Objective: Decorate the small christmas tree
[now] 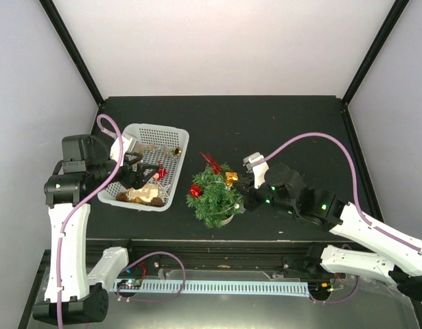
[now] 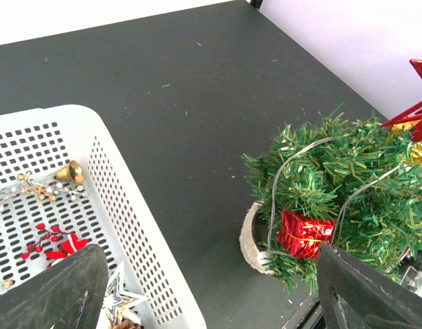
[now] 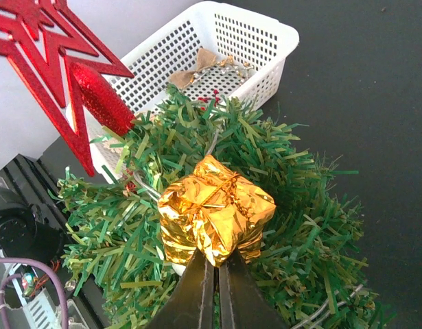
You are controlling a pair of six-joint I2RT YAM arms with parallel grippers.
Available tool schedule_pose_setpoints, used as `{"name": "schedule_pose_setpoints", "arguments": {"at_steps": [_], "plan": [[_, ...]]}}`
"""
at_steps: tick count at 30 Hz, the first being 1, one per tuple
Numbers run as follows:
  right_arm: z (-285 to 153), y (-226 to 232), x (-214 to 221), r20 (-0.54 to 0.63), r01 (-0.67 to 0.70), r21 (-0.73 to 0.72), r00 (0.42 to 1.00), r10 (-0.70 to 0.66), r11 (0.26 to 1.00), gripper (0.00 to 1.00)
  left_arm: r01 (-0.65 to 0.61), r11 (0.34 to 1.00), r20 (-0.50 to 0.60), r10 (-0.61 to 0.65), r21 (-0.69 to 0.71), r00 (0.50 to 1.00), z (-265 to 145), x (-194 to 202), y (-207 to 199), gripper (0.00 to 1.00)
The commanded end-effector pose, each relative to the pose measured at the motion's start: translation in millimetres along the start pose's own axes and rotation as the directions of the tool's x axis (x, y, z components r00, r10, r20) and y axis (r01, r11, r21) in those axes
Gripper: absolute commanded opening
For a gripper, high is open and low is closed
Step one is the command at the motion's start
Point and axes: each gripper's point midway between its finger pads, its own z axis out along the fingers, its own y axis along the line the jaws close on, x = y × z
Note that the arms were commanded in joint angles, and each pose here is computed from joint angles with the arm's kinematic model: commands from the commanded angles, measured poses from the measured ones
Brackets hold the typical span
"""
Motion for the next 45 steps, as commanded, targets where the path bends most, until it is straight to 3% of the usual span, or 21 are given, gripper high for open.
{"name": "schedule_pose_setpoints", "arguments": {"at_steps": [1, 22, 45], "plan": [[-5, -2, 4, -0.020, 0.009, -0.001, 1.000, -0.009, 1.000, 0.01, -0.014, 1.000, 0.022, 0.014, 0.003, 1.000, -3, -2, -3, 0.83], [12, -9, 35, -0.122, 0.057, 0.013, 0.991, -0.055, 0.998, 0.01, -0.011, 1.000, 0.017, 0.011, 0.001, 1.000, -2, 5, -4, 0.84], [-44, -18, -20, 0.068, 0.071, 0.097, 0.995, -0.078, 0.993, 0.01, -0.011, 1.000, 0.021, 0.010, 0.018, 1.000, -4, 7, -9, 0.84]]}}
